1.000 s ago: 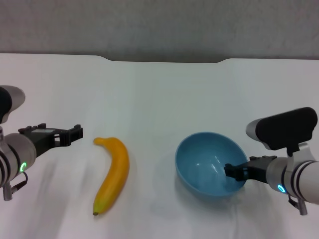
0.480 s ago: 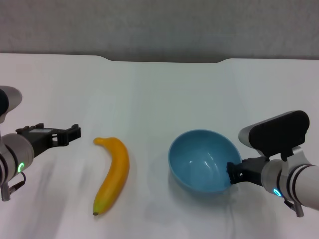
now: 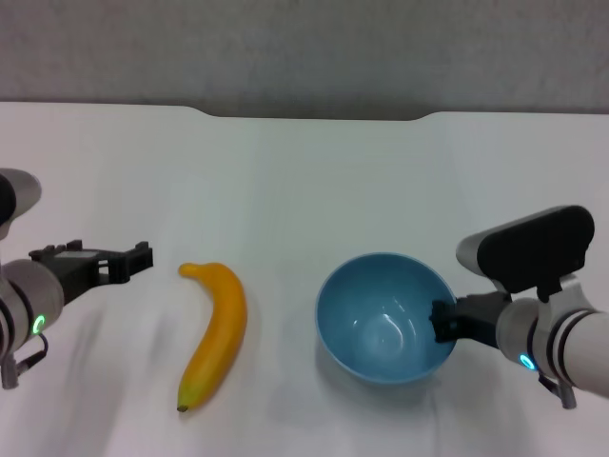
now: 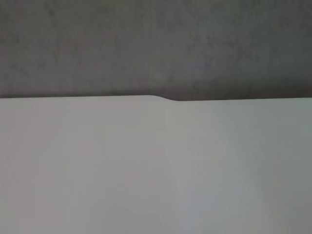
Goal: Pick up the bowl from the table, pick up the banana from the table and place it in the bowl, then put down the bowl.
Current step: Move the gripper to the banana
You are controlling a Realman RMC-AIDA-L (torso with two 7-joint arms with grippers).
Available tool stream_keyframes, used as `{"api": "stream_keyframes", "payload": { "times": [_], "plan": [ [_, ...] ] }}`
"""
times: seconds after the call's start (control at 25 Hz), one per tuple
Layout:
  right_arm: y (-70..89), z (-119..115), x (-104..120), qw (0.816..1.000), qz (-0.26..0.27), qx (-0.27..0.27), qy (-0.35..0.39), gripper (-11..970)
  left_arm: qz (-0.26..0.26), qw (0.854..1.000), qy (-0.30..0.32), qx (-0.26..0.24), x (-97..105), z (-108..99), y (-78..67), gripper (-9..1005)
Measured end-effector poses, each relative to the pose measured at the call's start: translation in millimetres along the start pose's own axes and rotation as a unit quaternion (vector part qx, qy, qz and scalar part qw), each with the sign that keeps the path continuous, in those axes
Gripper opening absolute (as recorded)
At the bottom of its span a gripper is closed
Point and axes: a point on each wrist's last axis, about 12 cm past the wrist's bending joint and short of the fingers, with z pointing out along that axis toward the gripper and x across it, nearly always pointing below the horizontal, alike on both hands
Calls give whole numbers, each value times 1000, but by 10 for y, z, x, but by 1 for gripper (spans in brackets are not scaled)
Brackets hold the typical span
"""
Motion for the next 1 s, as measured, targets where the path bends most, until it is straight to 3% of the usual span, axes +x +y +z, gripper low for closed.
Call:
{"api": "stream_keyframes", "payload": {
  "times": [0.2,0.32,1.0],
  "plan": [
    [-116,-86,-117,999,7,17,-29,101,7,1000,15,10,33,-15,-91,892],
    [-175,-149,-160,999,6,29,-45,36,12,999,22,24,54,-17,-183,892],
    [-267,-347,-453,992,4,45,-120,36,38,996,21,78,277,144,-490,891]
  ]
}}
